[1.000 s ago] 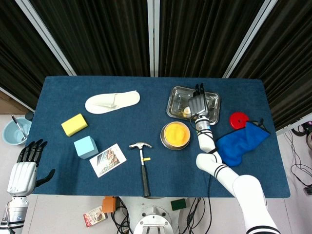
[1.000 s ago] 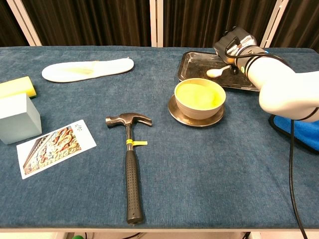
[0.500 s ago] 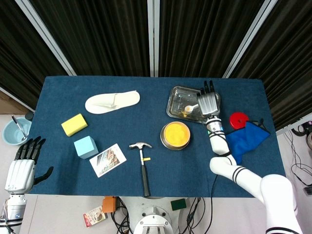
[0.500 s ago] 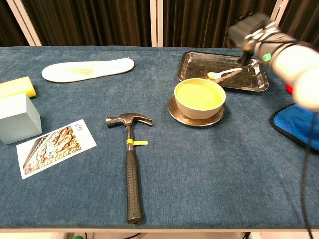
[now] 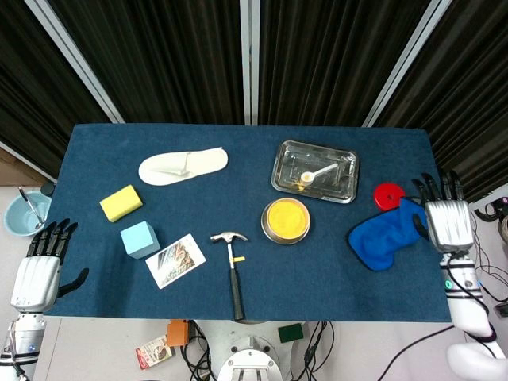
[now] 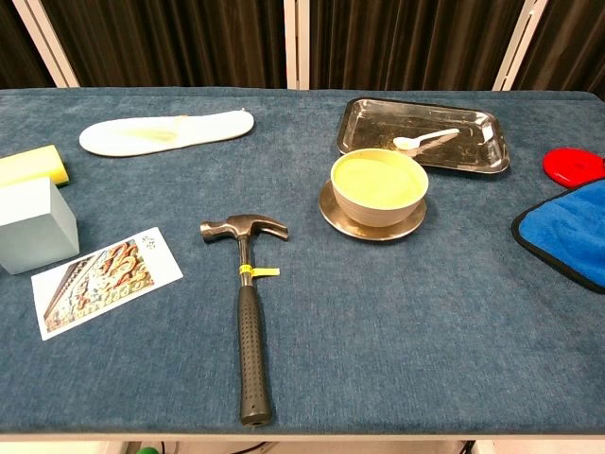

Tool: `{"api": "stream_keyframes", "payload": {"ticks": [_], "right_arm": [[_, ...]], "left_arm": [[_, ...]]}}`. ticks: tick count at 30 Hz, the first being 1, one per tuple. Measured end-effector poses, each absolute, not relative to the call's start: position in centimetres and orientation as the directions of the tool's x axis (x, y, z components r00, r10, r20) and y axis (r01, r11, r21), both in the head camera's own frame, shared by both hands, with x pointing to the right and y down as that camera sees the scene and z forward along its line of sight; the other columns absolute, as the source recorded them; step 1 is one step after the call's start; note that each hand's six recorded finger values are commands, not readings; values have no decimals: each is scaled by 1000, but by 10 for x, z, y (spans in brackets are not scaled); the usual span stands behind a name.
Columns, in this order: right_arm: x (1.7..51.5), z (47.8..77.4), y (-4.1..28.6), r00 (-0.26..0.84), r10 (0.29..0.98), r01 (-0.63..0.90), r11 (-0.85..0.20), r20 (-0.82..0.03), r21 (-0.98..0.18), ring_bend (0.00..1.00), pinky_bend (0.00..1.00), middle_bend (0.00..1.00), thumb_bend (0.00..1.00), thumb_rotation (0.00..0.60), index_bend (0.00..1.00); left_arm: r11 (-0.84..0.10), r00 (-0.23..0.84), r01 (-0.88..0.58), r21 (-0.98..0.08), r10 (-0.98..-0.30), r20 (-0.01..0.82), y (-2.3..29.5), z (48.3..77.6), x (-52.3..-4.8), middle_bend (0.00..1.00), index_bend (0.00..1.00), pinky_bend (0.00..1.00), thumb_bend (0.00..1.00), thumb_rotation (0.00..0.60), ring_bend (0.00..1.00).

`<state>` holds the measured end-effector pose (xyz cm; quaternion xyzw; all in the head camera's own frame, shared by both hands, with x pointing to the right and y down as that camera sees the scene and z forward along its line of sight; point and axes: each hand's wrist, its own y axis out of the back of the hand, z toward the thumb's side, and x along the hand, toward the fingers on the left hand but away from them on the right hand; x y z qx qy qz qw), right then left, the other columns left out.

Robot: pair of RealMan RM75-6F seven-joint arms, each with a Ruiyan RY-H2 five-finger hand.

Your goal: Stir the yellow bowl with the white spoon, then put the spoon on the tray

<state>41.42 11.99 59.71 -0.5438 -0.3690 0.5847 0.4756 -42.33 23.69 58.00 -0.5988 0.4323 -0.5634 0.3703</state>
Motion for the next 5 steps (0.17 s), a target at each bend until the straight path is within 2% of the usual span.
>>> {"api": "stream_keyframes", "payload": {"ticks": [5], "right_arm": [[435,591,174,42,949,-79,-308,-312,-948,0,0,71,330,600,144]], "left_arm": [[-351,-13,-89,-932,-935,353,241,578,-423,46,94,112,206,600,13]]}}
